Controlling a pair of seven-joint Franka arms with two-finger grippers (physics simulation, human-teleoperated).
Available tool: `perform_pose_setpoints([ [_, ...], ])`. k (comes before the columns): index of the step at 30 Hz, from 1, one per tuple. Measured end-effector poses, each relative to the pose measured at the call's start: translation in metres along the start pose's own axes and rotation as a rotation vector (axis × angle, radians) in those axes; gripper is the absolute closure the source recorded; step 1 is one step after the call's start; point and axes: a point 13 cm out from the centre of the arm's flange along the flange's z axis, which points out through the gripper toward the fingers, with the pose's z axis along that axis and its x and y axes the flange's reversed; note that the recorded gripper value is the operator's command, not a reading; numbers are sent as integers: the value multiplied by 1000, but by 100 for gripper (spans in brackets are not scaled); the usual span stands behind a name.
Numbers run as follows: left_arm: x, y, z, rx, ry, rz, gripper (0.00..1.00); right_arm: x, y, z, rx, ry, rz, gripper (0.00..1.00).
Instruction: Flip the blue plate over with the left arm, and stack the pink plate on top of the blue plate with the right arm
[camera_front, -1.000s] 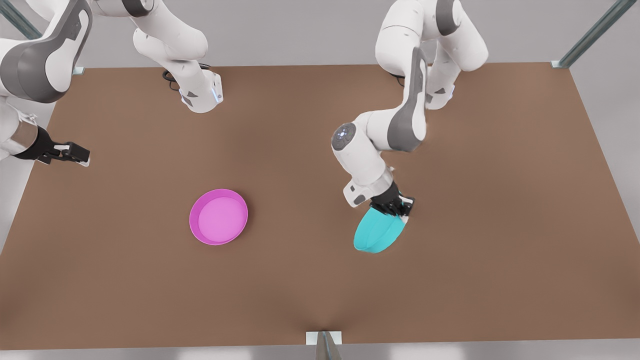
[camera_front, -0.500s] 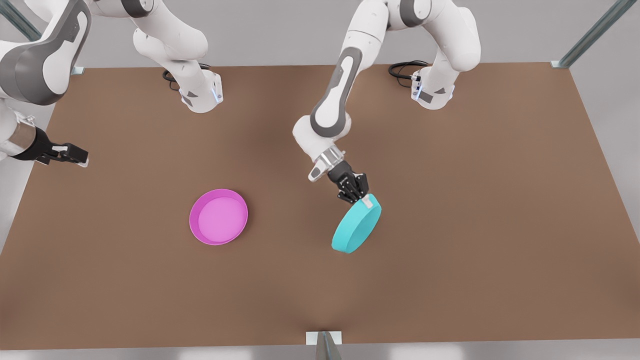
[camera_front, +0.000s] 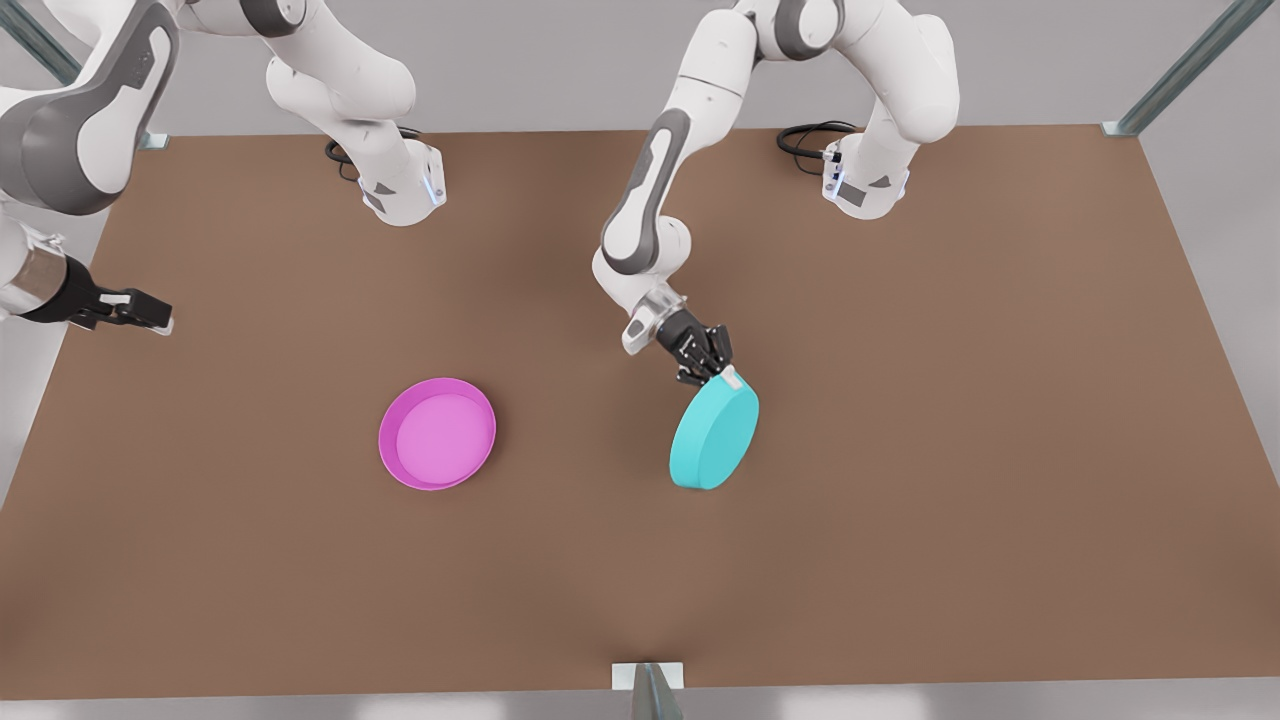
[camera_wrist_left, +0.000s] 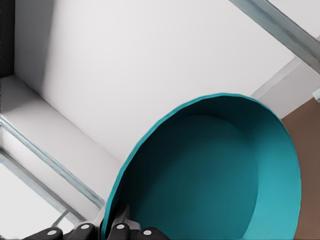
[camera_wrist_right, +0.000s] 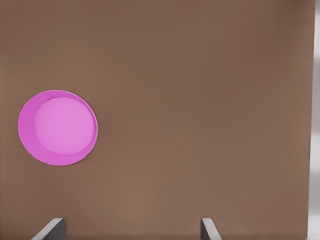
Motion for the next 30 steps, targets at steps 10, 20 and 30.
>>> perform_pose_setpoints([
  [10, 26, -12, -6, -70, -51, -103, 79, -1, 0, 2, -3, 4, -1, 0],
  [20, 43, -31, -29, -50, -74, -183, 79, -1, -1, 3, -4, 6, 0, 0],
  [30, 31, -46, -121, 62, 41, -389, 11, -2, -2, 5, -4, 10, 0, 0],
])
